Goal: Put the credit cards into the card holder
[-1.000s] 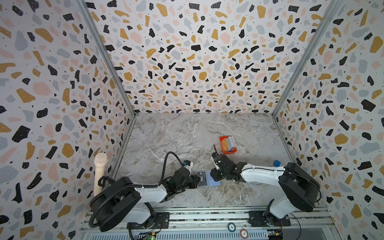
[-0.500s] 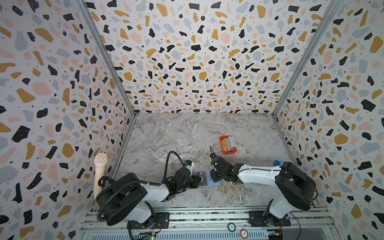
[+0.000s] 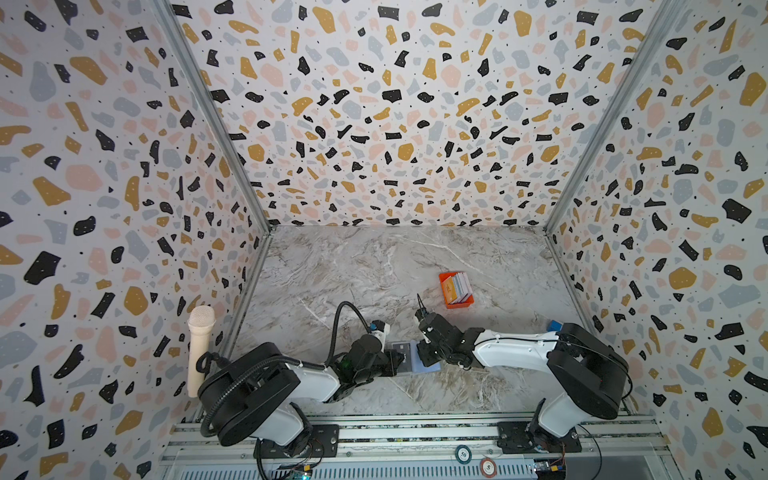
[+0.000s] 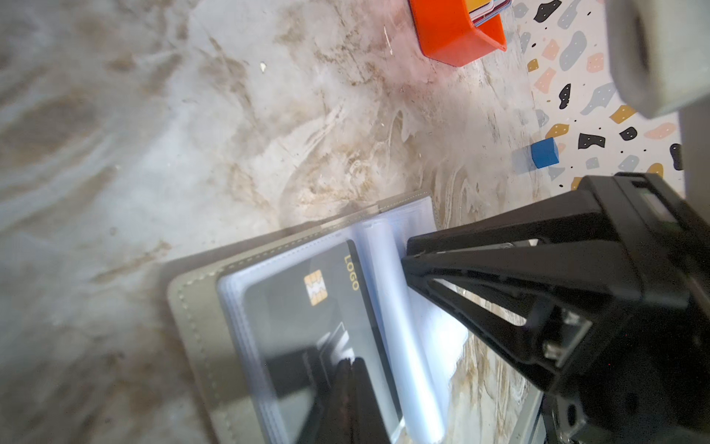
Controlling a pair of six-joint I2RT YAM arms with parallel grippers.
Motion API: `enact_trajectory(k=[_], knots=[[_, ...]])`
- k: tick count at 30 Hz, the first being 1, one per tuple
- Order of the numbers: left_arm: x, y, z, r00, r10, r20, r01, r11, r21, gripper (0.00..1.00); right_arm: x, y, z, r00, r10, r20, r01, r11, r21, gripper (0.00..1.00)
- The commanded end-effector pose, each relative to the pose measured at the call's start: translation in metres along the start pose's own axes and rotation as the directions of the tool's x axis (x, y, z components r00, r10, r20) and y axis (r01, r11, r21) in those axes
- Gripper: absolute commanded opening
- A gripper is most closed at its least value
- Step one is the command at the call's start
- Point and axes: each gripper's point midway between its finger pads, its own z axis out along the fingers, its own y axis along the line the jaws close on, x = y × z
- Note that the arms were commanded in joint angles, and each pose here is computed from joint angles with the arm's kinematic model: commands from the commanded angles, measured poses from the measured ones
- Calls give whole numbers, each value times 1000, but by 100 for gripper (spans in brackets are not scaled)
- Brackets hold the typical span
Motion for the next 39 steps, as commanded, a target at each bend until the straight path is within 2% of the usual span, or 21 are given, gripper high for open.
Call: enact_trajectory(k=[1, 5, 6, 14, 15, 18, 20, 26, 33, 39], knots=[[7, 4, 1, 1000, -4, -23, 3, 1000, -11, 0, 3, 18, 3, 999, -4, -32, 2, 998, -62, 17], [3, -1, -2, 1000, 3, -5, -3, 1000, 14, 0, -4, 28, -3, 1000, -3, -5, 2, 995, -98, 17], [2, -2, -3, 1000, -26, 0, 26, 1000, 16, 0, -5, 31, -4, 1000, -2, -3, 2, 994, -107, 17], [-8, -13, -10, 997, -54, 47, 51, 996, 69, 0, -8, 40, -3, 1000, 9, -1, -9, 989, -148, 19], [-9, -14, -12, 997, -54, 53, 51, 996, 70, 2, -8, 39, -3, 1000, 10, -1, -10, 989, -147, 19], [-11, -8, -17, 996, -58, 72, 56, 998, 31, 4, -9, 42, -5, 1000, 11, 2, -10, 987, -159, 19], [-14, 4, -24, 994, -56, 99, 59, 998, -31, 0, -10, 42, -5, 1000, 11, 4, -10, 987, -162, 20], [-13, 39, -44, 989, -54, 139, 78, 981, -177, 0, -9, 47, -3, 1000, 11, -1, -11, 983, -184, 22], [10, 53, -38, 997, -61, 50, 70, 977, -203, 0, -10, 53, 0, 1000, 10, -7, -11, 979, -205, 23], [12, 46, -34, 996, -75, 43, 81, 984, -156, 0, -13, 71, -2, 1000, 5, -1, -5, 965, -262, 24]])
